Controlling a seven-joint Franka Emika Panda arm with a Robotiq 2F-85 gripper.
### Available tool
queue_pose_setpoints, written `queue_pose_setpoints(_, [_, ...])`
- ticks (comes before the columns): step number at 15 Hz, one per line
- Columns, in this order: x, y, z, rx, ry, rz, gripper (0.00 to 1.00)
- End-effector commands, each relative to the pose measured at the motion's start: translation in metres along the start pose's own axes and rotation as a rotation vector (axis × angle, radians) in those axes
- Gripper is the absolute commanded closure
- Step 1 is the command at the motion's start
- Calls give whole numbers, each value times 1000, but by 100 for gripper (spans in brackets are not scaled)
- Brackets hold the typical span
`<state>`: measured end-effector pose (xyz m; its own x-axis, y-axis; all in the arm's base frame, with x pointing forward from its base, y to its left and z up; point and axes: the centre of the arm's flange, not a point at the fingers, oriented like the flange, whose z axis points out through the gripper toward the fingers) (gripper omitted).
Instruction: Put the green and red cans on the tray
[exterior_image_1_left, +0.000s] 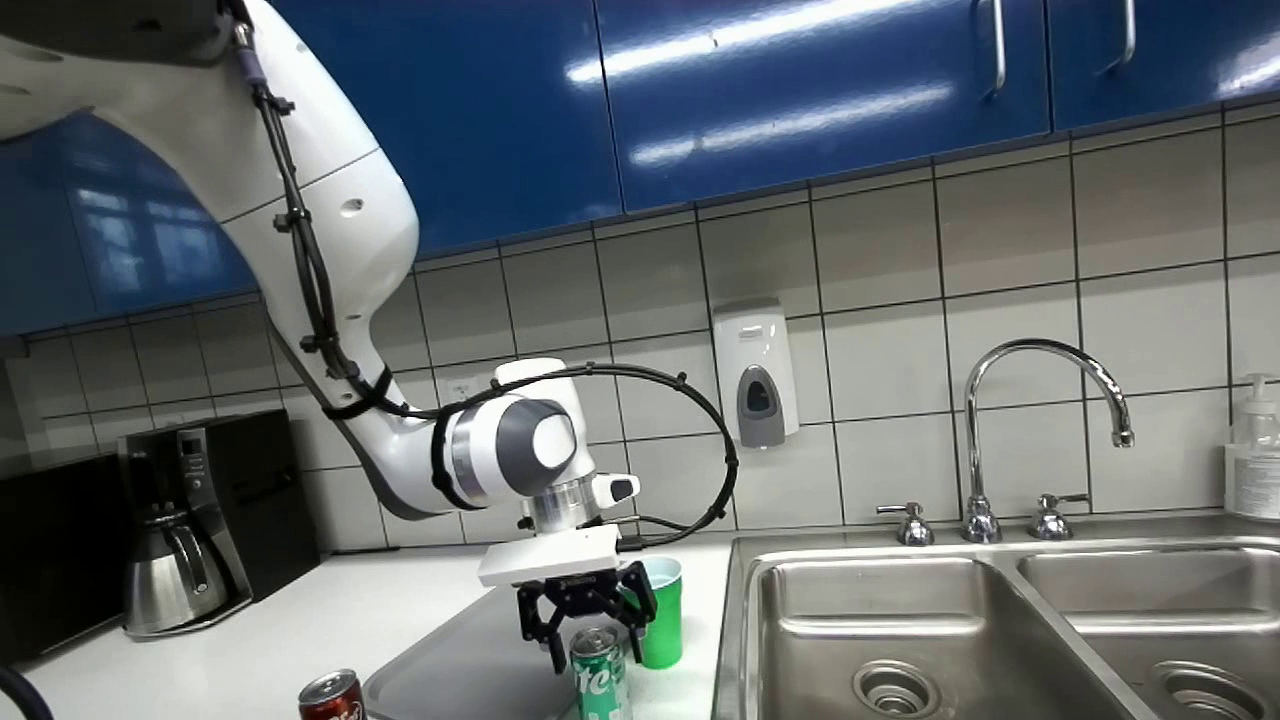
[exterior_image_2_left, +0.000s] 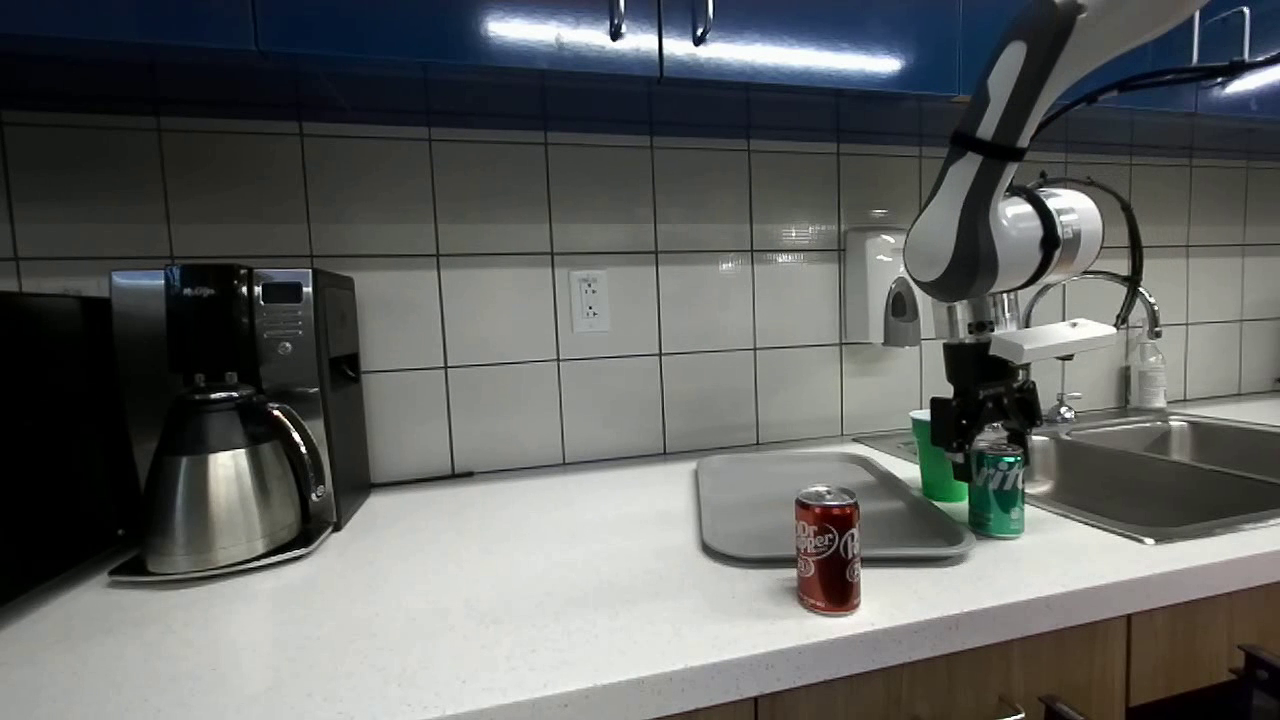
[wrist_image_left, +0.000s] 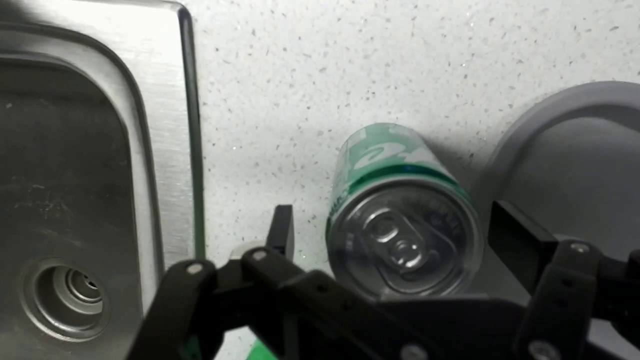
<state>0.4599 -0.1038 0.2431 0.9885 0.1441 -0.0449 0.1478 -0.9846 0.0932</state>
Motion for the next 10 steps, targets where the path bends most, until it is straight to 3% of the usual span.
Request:
queue_pose_setpoints(1, [15, 3, 6, 12, 5, -18, 0])
queue_pose_setpoints(10, [12, 3, 3, 8, -1, -16, 0])
